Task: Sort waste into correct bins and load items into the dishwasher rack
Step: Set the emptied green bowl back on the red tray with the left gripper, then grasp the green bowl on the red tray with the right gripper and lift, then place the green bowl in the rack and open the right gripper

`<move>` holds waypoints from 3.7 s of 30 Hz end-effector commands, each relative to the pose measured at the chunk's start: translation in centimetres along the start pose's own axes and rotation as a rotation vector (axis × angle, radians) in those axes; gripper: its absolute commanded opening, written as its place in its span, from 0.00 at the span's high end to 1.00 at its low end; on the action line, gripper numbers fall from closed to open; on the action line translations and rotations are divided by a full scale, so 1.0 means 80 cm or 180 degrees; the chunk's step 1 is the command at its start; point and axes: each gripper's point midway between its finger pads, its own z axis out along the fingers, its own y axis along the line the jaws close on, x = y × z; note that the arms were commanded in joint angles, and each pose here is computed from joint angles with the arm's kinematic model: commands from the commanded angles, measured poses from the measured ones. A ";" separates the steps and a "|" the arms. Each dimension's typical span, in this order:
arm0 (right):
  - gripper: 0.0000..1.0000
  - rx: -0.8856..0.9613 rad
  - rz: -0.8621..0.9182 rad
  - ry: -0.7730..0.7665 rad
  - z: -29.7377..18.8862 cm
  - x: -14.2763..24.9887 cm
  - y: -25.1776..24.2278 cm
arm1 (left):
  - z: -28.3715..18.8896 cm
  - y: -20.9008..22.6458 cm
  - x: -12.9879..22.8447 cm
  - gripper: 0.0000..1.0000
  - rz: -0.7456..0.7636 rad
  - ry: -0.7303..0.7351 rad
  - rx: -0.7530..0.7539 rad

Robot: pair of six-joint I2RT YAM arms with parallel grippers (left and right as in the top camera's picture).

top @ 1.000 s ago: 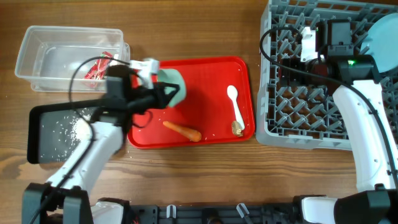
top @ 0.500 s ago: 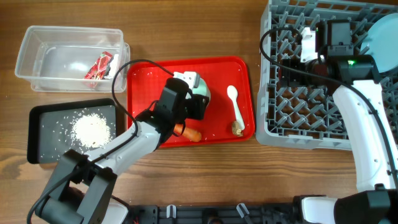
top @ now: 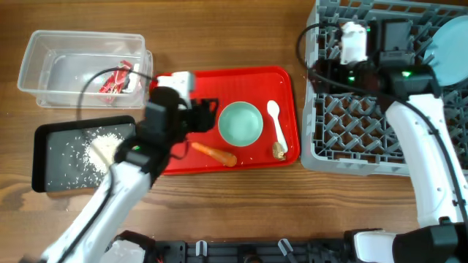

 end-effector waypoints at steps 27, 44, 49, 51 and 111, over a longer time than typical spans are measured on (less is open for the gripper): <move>0.36 0.0337 0.0033 0.1682 0.190 0.162 0.067 | -0.074 0.140 0.025 0.18 -0.0877 0.0251 -0.1005; 0.81 0.0352 0.0309 0.1641 0.205 0.179 0.064 | -0.074 0.140 0.025 0.18 -0.0878 0.0253 -0.1006; 0.96 0.0332 0.0303 0.1583 0.208 0.174 0.065 | -0.074 0.140 0.025 0.18 -0.0878 0.0253 -0.1006; 0.96 0.0312 0.0295 0.1509 0.206 0.166 0.067 | -0.074 0.140 0.025 0.18 -0.0876 0.0253 -0.1006; 0.83 0.3428 -0.0677 0.0580 0.113 0.035 -0.157 | -0.074 0.139 0.024 0.18 -0.0873 0.0243 -0.1002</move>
